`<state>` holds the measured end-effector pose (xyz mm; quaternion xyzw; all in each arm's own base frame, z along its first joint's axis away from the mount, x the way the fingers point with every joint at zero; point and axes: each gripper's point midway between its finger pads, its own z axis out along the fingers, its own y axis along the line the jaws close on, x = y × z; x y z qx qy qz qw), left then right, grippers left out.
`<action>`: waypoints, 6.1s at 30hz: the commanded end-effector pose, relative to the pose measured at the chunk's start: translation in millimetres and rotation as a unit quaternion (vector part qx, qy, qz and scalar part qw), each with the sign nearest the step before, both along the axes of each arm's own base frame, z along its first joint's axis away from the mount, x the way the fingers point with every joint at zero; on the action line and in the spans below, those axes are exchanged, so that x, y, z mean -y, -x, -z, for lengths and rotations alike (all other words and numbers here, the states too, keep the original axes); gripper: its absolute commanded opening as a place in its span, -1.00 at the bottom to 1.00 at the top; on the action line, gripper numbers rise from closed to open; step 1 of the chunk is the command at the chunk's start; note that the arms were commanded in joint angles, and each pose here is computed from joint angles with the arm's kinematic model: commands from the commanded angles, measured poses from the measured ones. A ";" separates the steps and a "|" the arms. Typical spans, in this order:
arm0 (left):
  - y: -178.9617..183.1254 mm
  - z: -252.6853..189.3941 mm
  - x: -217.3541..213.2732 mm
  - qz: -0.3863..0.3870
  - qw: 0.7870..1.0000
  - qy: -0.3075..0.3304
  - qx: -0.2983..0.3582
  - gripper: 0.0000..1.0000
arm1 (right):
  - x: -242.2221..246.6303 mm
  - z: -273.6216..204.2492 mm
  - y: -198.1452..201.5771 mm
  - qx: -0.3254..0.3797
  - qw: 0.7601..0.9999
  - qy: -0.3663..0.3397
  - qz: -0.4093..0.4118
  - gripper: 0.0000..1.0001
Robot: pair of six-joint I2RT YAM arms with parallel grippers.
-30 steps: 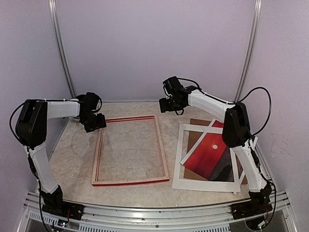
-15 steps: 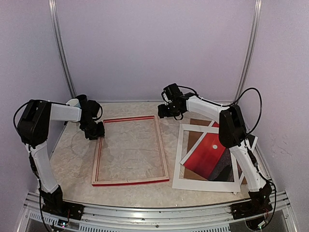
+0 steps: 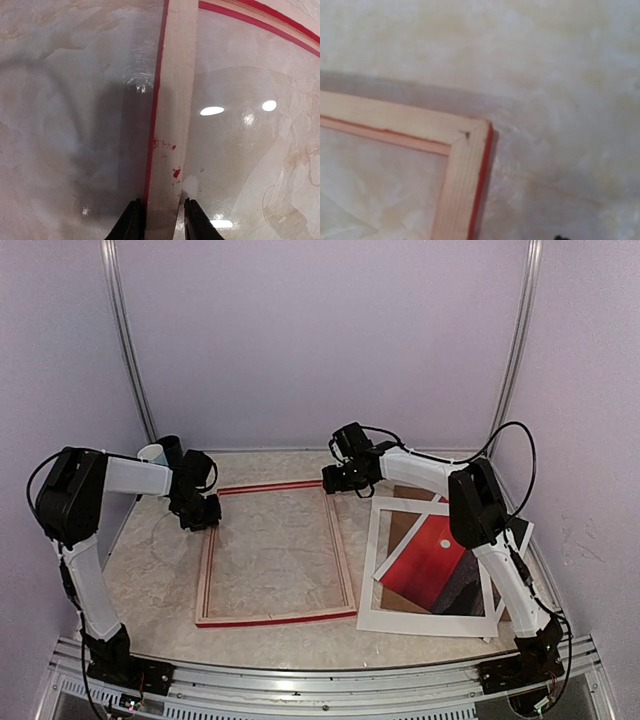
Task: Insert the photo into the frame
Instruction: Press the glass panel into the frame body.
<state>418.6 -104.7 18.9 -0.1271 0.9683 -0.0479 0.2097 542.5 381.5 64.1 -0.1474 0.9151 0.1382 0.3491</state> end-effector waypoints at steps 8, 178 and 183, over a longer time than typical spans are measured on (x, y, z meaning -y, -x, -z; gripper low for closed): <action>40.6 10.1 17.7 0.030 0.999 0.016 -0.034 -0.41 | 2.9 22.4 0.5 0.001 0.999 0.023 0.029 0.11; 64.2 51.8 -62.5 -0.166 0.981 0.080 -0.063 -1.00 | 98.4 66.8 346.1 -0.201 0.911 0.337 0.124 0.17; 64.9 52.6 -62.7 -0.167 0.981 0.081 -0.064 -1.00 | 110.8 68.5 363.5 -0.210 0.905 0.345 0.134 0.13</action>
